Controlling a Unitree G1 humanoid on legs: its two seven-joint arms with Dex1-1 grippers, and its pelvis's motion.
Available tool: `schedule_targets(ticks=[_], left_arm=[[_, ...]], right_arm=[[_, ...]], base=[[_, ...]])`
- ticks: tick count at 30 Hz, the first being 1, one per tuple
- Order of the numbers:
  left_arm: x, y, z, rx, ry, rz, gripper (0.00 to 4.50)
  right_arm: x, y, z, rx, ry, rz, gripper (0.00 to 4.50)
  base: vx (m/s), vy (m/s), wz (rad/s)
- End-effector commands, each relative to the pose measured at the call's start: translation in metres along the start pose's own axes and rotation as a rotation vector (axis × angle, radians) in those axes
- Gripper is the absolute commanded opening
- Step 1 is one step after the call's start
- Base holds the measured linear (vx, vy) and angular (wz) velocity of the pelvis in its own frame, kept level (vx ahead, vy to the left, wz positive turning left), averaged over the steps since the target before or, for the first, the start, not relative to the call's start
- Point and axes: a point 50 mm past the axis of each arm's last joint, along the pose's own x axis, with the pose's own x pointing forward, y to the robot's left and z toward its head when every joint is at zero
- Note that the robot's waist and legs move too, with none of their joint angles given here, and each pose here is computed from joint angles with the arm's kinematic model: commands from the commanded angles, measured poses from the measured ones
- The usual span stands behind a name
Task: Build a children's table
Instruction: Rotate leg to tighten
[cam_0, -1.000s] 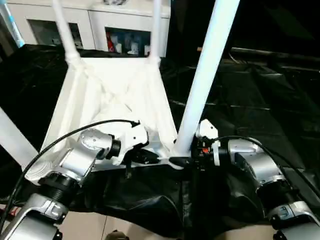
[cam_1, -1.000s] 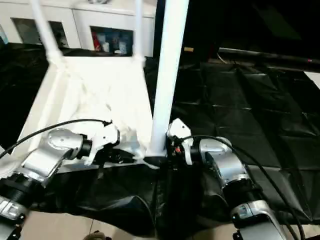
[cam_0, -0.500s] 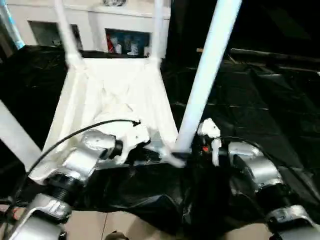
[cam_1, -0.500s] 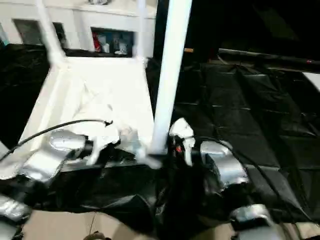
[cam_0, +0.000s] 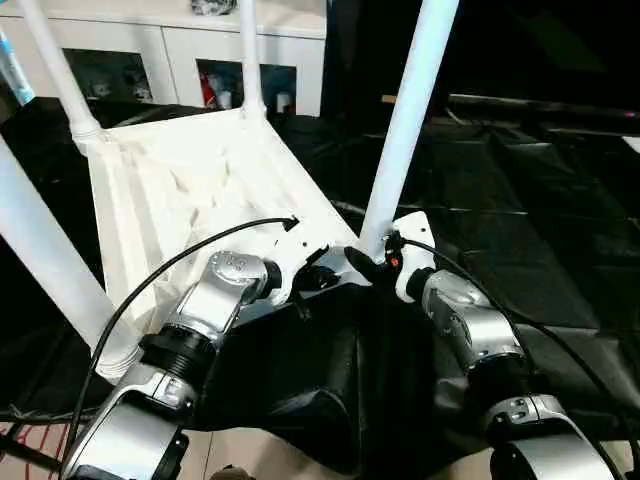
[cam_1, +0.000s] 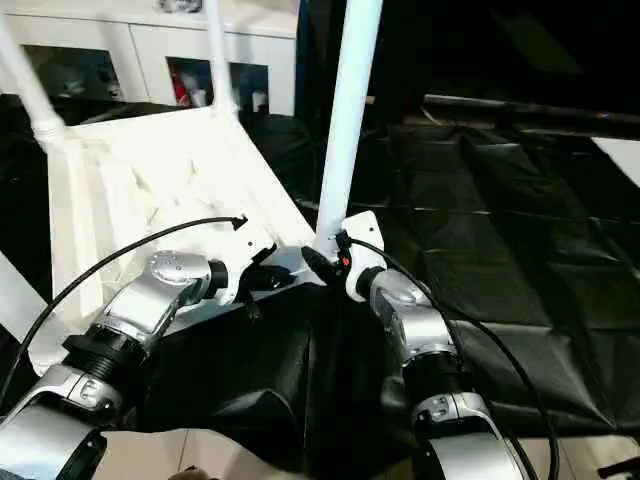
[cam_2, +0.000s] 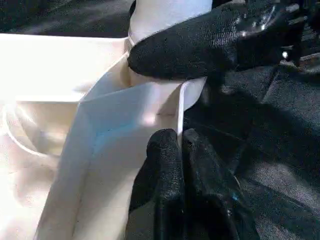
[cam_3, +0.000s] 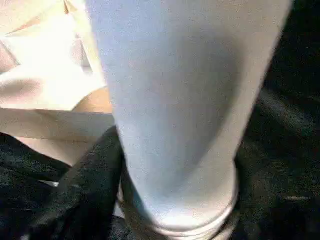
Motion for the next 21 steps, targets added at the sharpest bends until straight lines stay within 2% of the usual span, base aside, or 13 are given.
schedule_targets(ticks=[1, 3, 5, 6, 9, 17, 19, 21], left_arm=[[0.008, -0.010, 0.034, 0.082, -0.141, -0.025, 0.00], [0.004, -0.011, 0.030, 0.099, -0.139, -0.060, 0.00], [0.002, -0.012, 0.028, 0.109, -0.140, -0.077, 0.00], [-0.002, -0.014, 0.024, 0.123, -0.136, -0.113, 0.00], [-0.011, -0.018, 0.017, 0.153, -0.136, -0.201, 0.00], [-0.027, -0.020, 0.008, 0.193, -0.106, -0.314, 0.00], [-0.033, -0.021, 0.004, 0.202, -0.089, -0.356, 0.00], [-0.038, -0.022, 0.001, 0.207, -0.075, -0.394, 0.00]], right_arm=[[0.020, 0.054, -0.003, 0.038, -0.003, 0.298, 3.57], [0.014, 0.051, -0.002, 0.009, 0.009, 0.341, 3.83], [0.012, 0.049, -0.002, -0.006, 0.016, 0.363, 3.88], [0.004, 0.044, -0.003, -0.026, 0.029, 0.416, 3.97], [-0.012, 0.034, -0.003, -0.051, 0.059, 0.523, 3.97], [-0.037, 0.018, -0.006, -0.079, 0.134, 0.668, 3.97], [-0.042, 0.013, -0.006, -0.087, 0.159, 0.685, 3.63], [-0.044, 0.010, -0.006, -0.091, 0.168, 0.693, 3.60]], base=[[0.000, 0.000, 0.00], [0.000, 0.000, 0.00], [0.000, 0.000, 0.00], [0.000, 0.000, 0.00], [0.000, 0.000, 0.00], [0.000, 0.000, 0.00], [0.000, 0.000, 0.00], [0.000, 0.000, 0.00]])
